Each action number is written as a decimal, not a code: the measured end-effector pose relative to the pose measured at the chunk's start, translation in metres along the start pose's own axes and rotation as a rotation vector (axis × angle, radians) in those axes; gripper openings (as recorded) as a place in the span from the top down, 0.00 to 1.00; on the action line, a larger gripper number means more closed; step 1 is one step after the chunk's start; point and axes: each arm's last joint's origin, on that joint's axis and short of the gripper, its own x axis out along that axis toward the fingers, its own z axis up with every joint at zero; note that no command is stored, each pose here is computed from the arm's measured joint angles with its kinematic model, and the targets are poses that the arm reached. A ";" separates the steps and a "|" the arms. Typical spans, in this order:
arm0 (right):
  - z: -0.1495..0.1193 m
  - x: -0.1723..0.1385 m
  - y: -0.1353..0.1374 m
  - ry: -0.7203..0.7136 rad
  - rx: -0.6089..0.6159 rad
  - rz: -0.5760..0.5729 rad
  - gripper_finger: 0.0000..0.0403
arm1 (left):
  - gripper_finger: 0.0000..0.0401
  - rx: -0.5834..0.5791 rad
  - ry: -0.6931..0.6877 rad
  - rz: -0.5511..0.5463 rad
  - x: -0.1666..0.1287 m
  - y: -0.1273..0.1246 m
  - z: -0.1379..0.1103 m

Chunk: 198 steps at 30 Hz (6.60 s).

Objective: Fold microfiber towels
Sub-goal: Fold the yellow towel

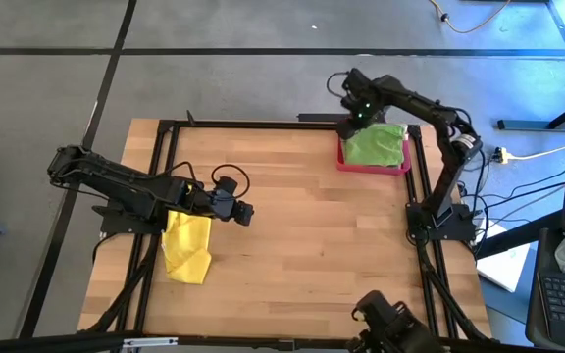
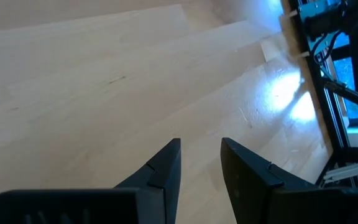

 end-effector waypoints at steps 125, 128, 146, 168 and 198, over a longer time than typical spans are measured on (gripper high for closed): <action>-0.212 -0.022 0.147 -0.064 -0.131 0.702 0.67 | 0.49 0.896 0.799 0.514 0.058 0.015 0.029; -0.212 -0.022 0.147 -0.072 -0.142 0.705 0.67 | 0.52 0.843 0.789 0.483 0.037 0.021 0.026; -0.209 -0.023 0.147 -0.174 -0.192 0.668 0.67 | 0.56 0.295 0.642 0.589 -0.029 0.091 -0.008; -0.208 -0.023 0.148 -0.186 -0.206 0.671 0.67 | 0.56 0.219 0.574 0.652 0.014 0.102 -0.020; -0.208 -0.023 0.148 -0.169 -0.187 0.679 0.67 | 0.56 0.184 0.580 0.710 0.025 0.117 -0.021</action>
